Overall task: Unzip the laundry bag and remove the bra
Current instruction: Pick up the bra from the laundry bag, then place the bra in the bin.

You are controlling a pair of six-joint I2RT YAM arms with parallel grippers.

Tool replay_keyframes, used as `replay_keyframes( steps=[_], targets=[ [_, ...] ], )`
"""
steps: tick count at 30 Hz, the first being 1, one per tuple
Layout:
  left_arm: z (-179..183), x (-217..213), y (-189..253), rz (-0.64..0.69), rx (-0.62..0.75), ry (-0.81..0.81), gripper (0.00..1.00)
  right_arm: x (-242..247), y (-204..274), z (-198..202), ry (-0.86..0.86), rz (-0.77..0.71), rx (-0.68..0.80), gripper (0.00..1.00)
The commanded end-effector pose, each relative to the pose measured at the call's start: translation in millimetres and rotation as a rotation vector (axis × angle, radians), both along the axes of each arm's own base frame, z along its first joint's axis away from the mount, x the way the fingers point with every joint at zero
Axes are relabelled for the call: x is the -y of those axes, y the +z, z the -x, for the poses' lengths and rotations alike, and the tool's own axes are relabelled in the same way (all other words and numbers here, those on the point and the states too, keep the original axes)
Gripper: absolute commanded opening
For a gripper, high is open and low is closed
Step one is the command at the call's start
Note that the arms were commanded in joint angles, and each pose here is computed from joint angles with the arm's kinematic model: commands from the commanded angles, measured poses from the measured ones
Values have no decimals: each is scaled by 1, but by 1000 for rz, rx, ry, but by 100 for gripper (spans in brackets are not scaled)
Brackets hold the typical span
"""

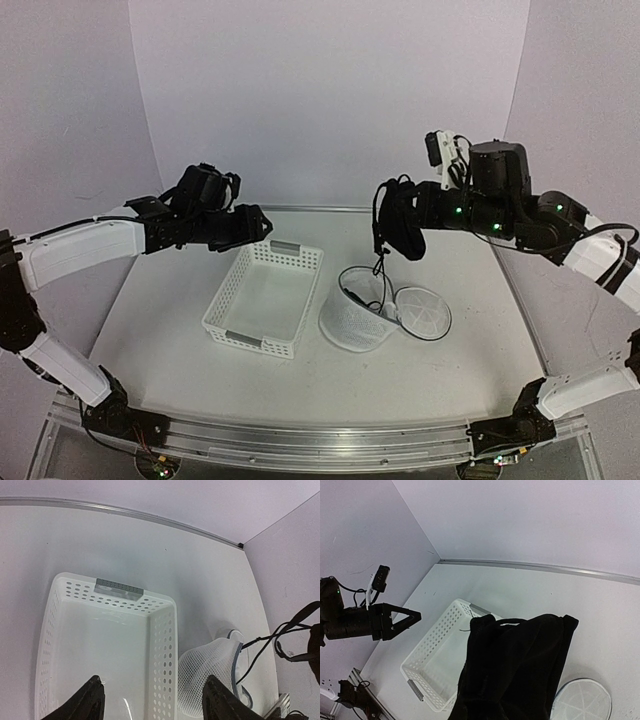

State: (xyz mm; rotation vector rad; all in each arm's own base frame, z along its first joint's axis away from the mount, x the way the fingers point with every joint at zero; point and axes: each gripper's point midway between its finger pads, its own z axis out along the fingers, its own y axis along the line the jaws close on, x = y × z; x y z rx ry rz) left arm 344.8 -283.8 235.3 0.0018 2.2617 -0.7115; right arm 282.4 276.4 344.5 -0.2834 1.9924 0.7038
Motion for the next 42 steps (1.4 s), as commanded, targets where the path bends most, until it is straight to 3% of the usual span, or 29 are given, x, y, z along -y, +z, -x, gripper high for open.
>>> replay_keyframes(
  steps=[1, 25, 31, 42],
  targets=[
    [1, -19, 20, -30, 70, 41, 67, 5, 62, 1, -4, -67, 139, 0],
    [16, -40, 18, -55, 88, 63, 68, 8, 208, 16, 64, -197, 461, 0],
    [20, -48, 23, -65, 112, 75, 69, -11, 221, 18, 139, -243, 468, 0],
    [32, -76, 51, -125, 195, 111, 69, -68, 200, 8, 280, -270, 409, 0]
  ],
)
